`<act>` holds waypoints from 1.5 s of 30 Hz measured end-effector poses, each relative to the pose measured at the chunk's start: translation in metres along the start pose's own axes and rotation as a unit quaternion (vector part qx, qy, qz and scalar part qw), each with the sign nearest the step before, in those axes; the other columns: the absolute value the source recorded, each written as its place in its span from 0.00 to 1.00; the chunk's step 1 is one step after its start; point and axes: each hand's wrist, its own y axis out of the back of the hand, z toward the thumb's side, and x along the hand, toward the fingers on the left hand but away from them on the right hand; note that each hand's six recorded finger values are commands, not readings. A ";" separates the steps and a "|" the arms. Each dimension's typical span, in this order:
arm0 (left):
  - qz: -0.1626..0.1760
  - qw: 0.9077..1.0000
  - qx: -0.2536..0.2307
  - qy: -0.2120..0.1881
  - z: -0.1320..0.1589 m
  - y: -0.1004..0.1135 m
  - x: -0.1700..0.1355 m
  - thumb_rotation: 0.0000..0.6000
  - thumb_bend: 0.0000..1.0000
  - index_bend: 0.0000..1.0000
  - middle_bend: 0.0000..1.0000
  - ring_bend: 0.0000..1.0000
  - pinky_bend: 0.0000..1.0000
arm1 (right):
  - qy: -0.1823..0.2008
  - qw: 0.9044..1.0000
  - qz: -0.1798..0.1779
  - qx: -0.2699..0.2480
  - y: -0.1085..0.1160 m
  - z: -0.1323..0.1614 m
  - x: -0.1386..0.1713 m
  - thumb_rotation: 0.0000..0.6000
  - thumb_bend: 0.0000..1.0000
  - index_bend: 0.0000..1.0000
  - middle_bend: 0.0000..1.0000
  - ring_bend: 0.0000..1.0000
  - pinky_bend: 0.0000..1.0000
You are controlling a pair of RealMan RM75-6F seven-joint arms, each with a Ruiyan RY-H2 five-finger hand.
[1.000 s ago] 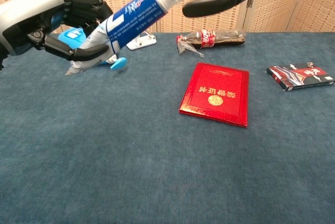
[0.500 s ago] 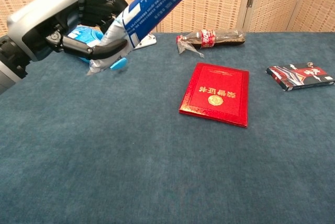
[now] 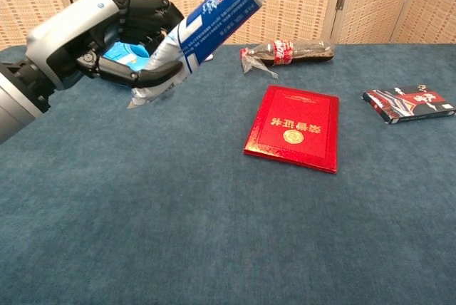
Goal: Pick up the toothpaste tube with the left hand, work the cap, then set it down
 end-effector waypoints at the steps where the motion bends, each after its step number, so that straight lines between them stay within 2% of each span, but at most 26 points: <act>1: 0.000 1.000 -0.001 0.000 0.000 0.000 0.000 1.00 0.63 0.73 0.77 0.72 0.57 | 0.000 1.000 -0.001 0.000 0.000 0.000 0.001 0.38 0.00 0.00 0.00 0.00 0.00; 12: 0.014 1.000 -0.005 0.002 -0.002 0.009 0.000 1.00 0.63 0.73 0.77 0.72 0.57 | -0.003 1.000 -0.006 -0.013 -0.003 -0.008 0.011 0.37 0.00 0.00 0.00 0.00 0.00; 32: 0.009 1.000 -0.005 -0.001 0.002 0.011 0.005 1.00 0.63 0.74 0.77 0.73 0.57 | 0.011 1.000 -0.006 -0.003 -0.013 0.001 -0.003 0.37 0.00 0.00 0.00 0.00 0.00; 45: 0.012 1.000 -0.016 0.003 0.002 0.012 0.004 1.00 0.63 0.74 0.77 0.73 0.57 | 0.022 0.999 -0.034 -0.018 -0.012 0.004 -0.005 0.37 0.00 0.00 0.00 0.00 0.00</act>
